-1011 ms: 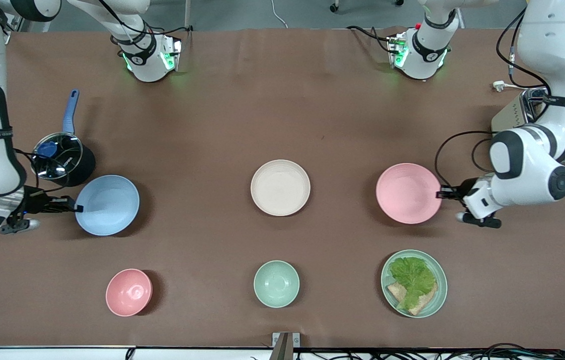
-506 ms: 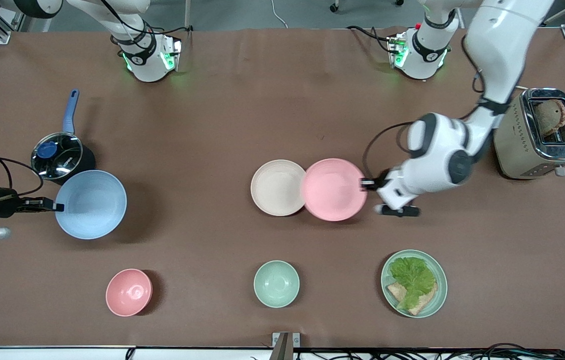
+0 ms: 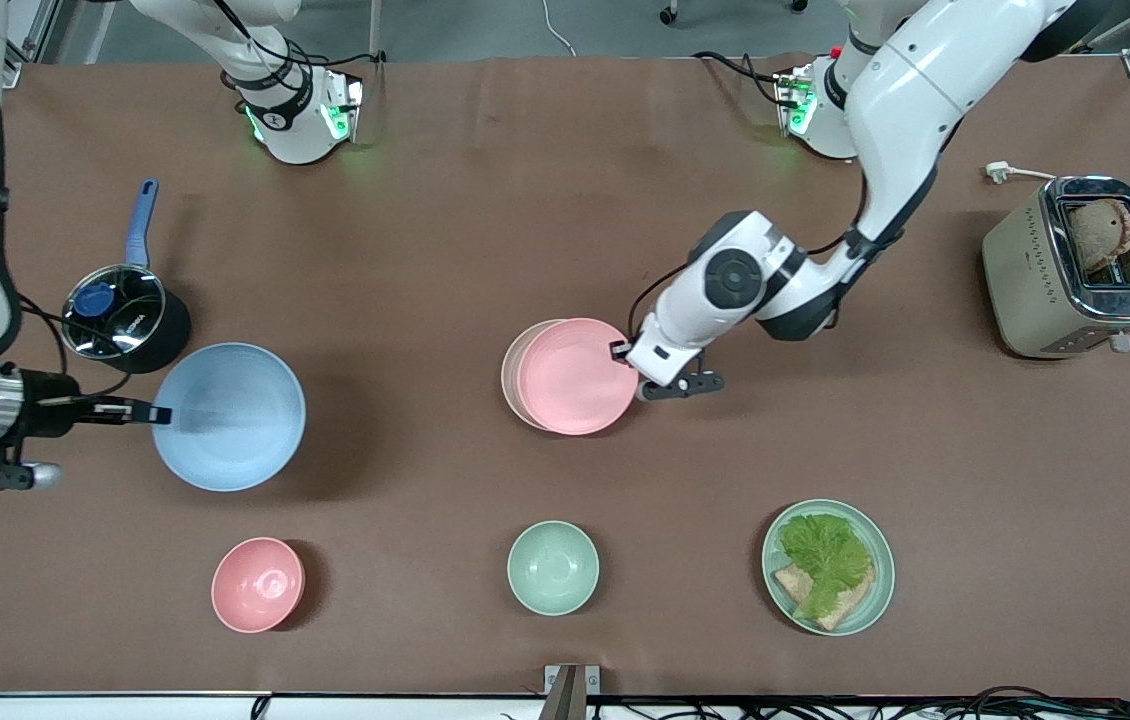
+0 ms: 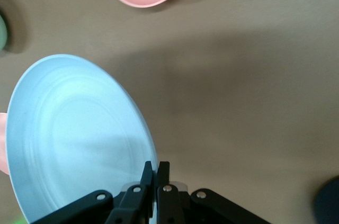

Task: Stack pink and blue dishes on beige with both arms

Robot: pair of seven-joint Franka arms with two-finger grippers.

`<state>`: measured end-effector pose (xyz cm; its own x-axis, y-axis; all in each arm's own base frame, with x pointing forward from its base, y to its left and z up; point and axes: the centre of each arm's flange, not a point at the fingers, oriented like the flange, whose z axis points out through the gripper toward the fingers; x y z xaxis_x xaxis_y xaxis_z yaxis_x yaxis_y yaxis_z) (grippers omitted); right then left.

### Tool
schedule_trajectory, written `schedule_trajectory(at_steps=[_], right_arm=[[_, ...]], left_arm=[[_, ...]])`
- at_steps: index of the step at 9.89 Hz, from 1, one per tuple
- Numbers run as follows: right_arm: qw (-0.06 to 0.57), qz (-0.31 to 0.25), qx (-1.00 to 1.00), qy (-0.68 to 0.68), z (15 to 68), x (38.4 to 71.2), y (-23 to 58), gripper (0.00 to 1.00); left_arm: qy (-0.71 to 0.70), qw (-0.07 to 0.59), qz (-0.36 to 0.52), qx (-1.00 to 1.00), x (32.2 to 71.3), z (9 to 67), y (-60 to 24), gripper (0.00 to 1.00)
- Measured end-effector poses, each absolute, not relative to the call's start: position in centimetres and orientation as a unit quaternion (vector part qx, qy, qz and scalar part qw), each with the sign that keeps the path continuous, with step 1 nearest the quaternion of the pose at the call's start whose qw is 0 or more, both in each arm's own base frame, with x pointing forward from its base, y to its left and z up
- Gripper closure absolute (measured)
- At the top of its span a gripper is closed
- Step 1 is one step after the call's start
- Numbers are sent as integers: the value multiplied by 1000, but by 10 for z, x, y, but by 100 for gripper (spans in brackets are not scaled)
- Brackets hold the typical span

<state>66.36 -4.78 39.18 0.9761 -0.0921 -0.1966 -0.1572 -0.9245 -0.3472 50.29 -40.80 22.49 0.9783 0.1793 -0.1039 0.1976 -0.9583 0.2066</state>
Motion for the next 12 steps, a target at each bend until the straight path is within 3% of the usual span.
schedule_trajectory(at_steps=[3, 6, 9, 12], right_arm=[[162, 88, -979, 87, 393, 655, 73, 96], [168, 110, -975, 91, 366, 622, 179, 96], [184, 85, -974, 103, 342, 591, 248, 96], [193, 52, -974, 106, 305, 549, 314, 96]], left_arm=[[106, 96, -21, 989, 492, 229, -427, 85], [75, 62, 12, 995, 508, 264, -410, 43], [22, -15, 75, 997, 543, 329, -327, 1], [-18, -11, 74, 997, 578, 378, -227, 0]])
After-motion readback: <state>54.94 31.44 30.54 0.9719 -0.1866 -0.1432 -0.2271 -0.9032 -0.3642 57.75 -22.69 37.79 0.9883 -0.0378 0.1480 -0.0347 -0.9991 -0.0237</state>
